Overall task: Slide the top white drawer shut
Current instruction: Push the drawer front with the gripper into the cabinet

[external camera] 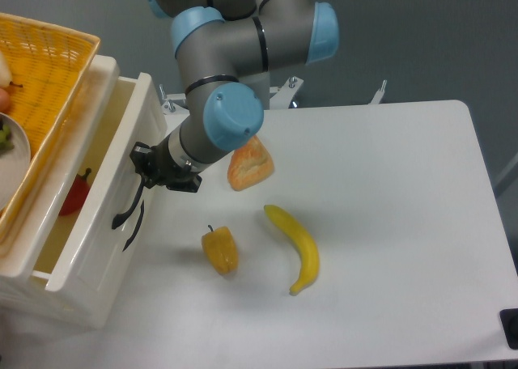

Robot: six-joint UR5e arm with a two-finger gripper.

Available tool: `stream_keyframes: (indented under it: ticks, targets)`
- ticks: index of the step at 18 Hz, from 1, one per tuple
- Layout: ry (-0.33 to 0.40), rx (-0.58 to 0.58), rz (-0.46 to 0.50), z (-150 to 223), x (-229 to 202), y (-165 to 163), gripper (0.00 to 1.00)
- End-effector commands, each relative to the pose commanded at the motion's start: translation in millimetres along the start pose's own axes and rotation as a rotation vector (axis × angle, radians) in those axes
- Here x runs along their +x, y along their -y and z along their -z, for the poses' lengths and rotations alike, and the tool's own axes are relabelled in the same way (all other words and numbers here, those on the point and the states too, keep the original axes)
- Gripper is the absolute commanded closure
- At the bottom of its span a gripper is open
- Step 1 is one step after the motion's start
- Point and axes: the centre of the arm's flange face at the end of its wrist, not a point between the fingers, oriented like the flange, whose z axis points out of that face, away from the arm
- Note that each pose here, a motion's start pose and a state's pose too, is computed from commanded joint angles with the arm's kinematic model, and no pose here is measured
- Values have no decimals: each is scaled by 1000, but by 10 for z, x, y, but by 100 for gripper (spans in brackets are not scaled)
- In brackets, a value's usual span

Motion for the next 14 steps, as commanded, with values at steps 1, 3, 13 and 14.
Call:
stream_keyframes:
  ticks: [1, 3, 13, 14]
  targets:
    - [1, -1, 2, -23, 24, 14, 100]
    - [3, -7, 0, -88, 51, 49, 100]
    - [2, -9, -9, -147, 103, 82, 100]
    - [3, -8, -10, -140, 105, 85, 100]
